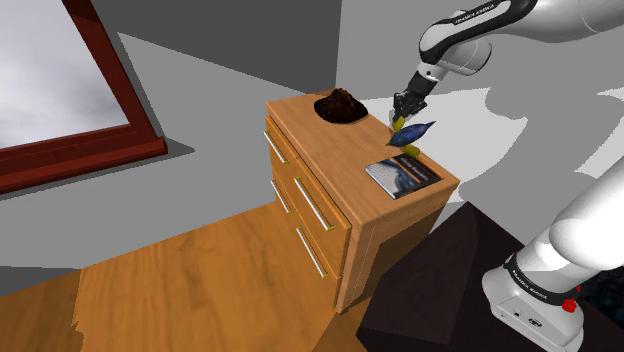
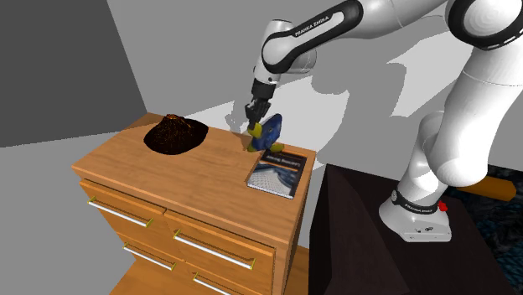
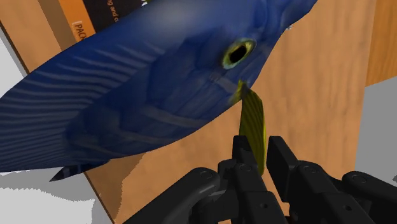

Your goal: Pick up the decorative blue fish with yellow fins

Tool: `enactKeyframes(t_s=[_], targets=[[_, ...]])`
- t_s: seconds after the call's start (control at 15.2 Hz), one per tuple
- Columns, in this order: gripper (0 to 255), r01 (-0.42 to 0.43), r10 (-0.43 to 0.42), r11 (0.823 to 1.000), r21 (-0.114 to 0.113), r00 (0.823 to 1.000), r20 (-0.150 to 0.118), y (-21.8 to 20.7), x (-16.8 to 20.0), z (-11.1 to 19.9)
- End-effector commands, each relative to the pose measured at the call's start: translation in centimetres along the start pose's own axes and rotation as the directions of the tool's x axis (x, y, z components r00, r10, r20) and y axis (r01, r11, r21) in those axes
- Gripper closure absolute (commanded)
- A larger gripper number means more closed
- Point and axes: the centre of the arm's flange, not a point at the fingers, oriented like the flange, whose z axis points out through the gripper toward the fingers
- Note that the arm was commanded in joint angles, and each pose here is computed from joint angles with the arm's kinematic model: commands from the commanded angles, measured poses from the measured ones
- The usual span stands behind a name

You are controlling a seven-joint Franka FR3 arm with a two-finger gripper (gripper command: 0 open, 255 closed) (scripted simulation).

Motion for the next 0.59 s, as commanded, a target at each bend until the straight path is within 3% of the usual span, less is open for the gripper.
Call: enactKeyframes(t_s=[0.0,0.53], targets=[[255,0.000,0.000,1.000,0.000,1.000,-0.001,-0.3,0.1,-1.3],[255,0.000,0.000,1.000,0.000,1.000,-0.001,-1.3,0.4,-4.4]])
